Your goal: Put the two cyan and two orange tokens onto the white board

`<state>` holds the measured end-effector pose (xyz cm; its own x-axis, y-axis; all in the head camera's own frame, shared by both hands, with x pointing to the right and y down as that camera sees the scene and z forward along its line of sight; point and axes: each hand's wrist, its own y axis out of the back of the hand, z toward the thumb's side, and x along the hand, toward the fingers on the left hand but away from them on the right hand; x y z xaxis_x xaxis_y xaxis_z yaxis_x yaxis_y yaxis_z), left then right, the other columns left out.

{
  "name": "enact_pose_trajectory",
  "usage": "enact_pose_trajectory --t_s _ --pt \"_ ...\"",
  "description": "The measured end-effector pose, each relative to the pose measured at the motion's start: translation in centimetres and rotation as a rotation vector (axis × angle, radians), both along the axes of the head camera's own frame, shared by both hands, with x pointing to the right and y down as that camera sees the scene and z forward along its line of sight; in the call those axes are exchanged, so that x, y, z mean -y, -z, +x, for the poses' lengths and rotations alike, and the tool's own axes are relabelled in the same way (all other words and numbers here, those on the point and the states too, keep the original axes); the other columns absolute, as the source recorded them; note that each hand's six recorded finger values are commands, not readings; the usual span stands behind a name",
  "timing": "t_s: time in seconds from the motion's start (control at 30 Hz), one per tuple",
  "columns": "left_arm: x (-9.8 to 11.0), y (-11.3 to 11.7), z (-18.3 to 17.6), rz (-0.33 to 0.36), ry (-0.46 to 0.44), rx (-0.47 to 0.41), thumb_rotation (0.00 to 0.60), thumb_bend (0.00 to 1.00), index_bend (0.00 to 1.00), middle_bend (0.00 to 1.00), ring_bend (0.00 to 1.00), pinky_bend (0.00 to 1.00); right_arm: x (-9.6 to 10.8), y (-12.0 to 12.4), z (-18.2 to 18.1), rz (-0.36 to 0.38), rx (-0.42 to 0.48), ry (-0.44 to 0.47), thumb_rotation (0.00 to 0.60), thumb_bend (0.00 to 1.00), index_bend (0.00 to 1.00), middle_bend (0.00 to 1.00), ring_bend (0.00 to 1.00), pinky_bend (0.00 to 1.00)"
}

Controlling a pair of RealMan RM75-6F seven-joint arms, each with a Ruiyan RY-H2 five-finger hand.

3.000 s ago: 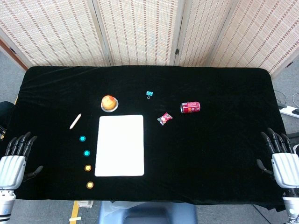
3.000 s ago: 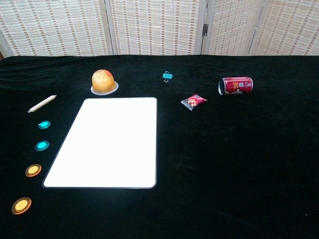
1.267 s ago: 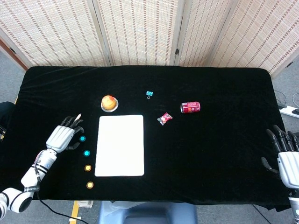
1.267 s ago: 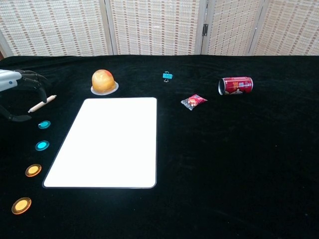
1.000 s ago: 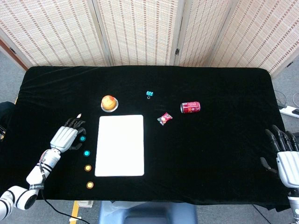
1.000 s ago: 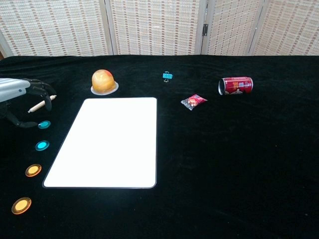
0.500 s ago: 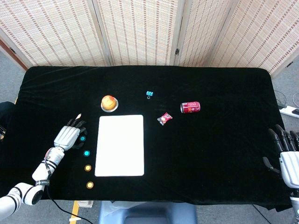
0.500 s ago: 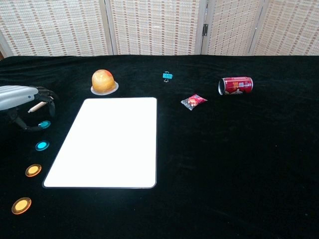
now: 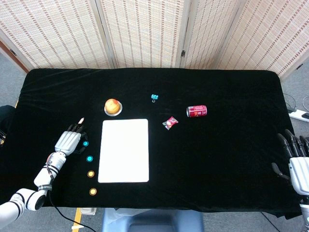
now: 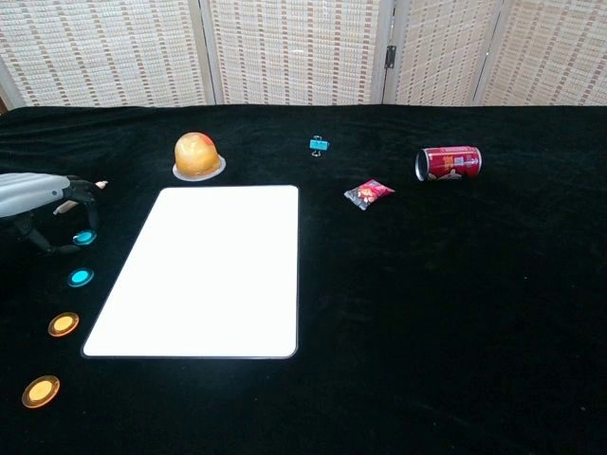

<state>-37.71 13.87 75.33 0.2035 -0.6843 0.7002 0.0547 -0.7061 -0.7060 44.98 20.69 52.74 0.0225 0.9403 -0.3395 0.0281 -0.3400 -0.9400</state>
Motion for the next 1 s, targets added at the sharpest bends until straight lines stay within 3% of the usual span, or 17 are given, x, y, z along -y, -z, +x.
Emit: enact_pose_trajectory --t_s 0.43,1.0 --pt "0.11 -0.12 0.39 0.008 0.0 -0.008 0.6 0.37 0.48 0.15 0.01 0.0 -0.1 -0.04 0.25 -0.001 0.0 -0.01 0.6 0.36 0.0 0.03 0.09 0.04" --pt "0.09 0.11 0.92 0.047 0.015 -0.055 0.6 0.44 0.53 0.12 0.0 0.0 -0.05 -0.01 0.32 0.002 0.001 -0.012 0.6 0.36 0.0 0.03 0.08 0.04"
